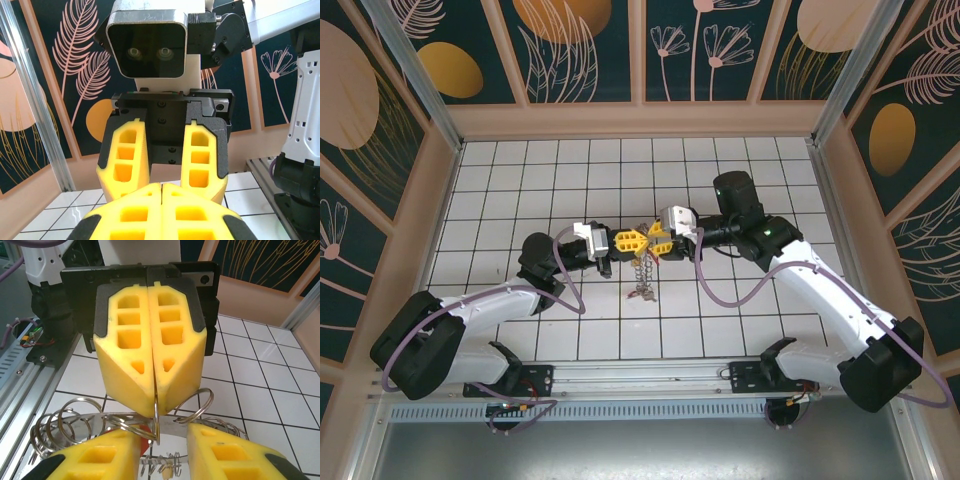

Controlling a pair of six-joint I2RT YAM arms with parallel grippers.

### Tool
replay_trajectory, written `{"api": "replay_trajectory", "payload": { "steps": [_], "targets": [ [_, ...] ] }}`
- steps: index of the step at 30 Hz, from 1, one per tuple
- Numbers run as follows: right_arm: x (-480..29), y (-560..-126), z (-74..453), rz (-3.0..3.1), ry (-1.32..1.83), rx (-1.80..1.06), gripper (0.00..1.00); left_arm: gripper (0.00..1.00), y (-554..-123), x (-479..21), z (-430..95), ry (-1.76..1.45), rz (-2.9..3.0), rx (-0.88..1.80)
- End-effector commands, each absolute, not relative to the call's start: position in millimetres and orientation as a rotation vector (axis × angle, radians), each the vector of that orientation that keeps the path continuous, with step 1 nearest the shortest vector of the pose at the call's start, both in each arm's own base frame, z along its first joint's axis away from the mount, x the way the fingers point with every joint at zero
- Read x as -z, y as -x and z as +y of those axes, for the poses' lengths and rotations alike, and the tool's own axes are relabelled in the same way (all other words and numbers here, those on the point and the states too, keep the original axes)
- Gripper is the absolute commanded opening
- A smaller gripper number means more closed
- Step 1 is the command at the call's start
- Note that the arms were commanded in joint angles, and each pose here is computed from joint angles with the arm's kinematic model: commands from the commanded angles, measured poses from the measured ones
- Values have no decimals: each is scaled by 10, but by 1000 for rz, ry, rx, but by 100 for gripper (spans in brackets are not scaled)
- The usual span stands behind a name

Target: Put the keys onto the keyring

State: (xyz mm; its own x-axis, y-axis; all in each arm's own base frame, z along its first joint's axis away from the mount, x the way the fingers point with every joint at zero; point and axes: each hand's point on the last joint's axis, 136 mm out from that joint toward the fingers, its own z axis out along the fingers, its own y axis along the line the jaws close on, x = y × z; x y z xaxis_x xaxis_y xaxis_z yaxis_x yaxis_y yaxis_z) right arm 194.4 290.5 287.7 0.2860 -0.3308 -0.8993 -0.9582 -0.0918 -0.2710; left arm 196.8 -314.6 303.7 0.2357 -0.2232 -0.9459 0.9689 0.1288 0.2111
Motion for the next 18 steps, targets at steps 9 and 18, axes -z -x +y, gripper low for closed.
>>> {"api": "replay_trajectory", "payload": {
  "steps": [9,18],
  "targets": [
    [-3032,-1841,2905,1135,1634,-834,22,0,-1937,-3260,-3156,-1057,835,1073],
    [-3082,-1818,2918,1111,1635,-847,17,0,-1938,-3228,-3163,-1062,846,1080]
  ]
}}
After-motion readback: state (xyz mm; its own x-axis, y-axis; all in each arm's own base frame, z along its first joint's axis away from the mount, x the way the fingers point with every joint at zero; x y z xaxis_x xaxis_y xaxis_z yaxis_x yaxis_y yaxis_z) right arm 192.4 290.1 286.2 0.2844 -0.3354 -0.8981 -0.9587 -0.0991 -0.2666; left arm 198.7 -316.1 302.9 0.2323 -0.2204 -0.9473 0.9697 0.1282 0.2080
